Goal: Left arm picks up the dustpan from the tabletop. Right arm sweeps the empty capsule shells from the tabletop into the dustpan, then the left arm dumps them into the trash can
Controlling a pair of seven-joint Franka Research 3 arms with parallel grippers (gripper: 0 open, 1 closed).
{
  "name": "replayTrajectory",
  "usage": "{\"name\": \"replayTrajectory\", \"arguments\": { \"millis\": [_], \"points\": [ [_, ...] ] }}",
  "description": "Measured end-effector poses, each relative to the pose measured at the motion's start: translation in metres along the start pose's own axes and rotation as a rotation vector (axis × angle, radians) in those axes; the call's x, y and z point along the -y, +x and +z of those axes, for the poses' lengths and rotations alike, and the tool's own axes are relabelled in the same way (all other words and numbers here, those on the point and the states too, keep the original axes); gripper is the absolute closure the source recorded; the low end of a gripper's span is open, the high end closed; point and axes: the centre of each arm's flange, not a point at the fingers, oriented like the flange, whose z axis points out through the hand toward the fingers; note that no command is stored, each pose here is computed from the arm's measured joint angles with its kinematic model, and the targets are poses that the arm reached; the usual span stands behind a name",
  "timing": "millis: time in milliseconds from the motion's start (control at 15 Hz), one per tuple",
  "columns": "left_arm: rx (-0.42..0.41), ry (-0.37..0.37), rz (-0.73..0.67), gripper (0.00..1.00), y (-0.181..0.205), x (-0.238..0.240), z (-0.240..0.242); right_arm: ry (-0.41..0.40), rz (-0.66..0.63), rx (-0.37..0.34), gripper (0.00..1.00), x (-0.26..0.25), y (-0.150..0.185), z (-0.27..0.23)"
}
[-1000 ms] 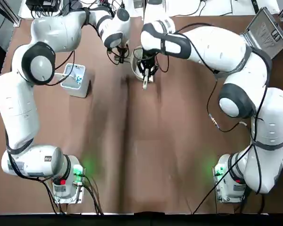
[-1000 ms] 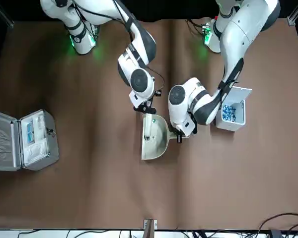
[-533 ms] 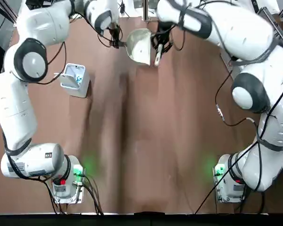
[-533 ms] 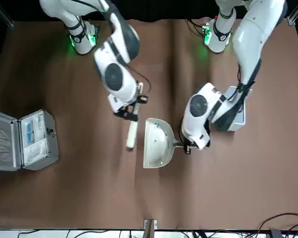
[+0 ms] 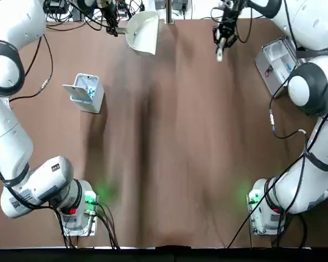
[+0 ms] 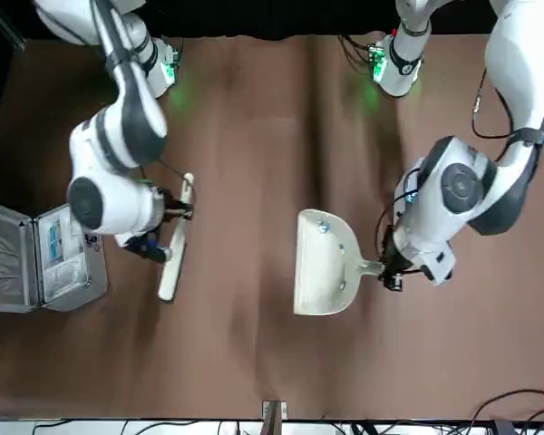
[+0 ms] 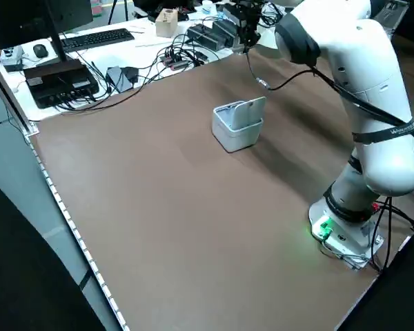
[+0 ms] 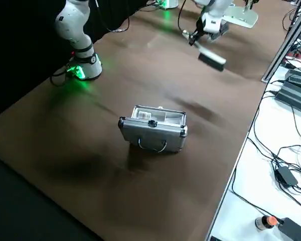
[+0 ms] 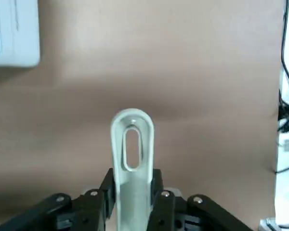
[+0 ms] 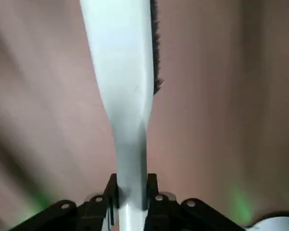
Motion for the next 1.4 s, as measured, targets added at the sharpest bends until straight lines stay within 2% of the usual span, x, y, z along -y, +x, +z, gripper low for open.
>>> {"name": "replayTrajectory", "arguments": {
  "millis": [267,533,733,933,1067,1200,1400],
  "points": [
    [0.003,0.012,0.013,0.67,0.045,-0.002,-0.014,-0.017,-0.025,0.078,0.73,-0.056,0.005,0.027],
    [0.015,0.021,0.025,0.67,0.088,0.001,-0.038,-0.002,-0.087,0.131,0.73,-0.111,-0.008,0.041],
    [0.041,0.03,0.054,0.67,0.104,0.003,-0.046,-0.028,-0.088,0.156,0.73,-0.14,-0.02,0.053],
    [0.081,0.064,0.085,0.67,0.111,0.005,-0.05,-0.063,-0.093,0.156,0.73,-0.16,-0.02,0.074],
    [0.076,0.082,0.119,0.67,0.12,0.008,-0.061,-0.047,-0.124,0.16,0.73,-0.19,-0.012,0.089],
    [0.052,0.065,0.138,0.67,0.12,0.011,-0.079,-0.035,-0.125,0.157,0.73,-0.206,-0.01,0.104],
    [0.031,0.04,0.158,0.67,0.128,0.014,-0.099,-0.041,-0.144,0.153,0.73,-0.199,-0.015,0.125]
  ]
}}
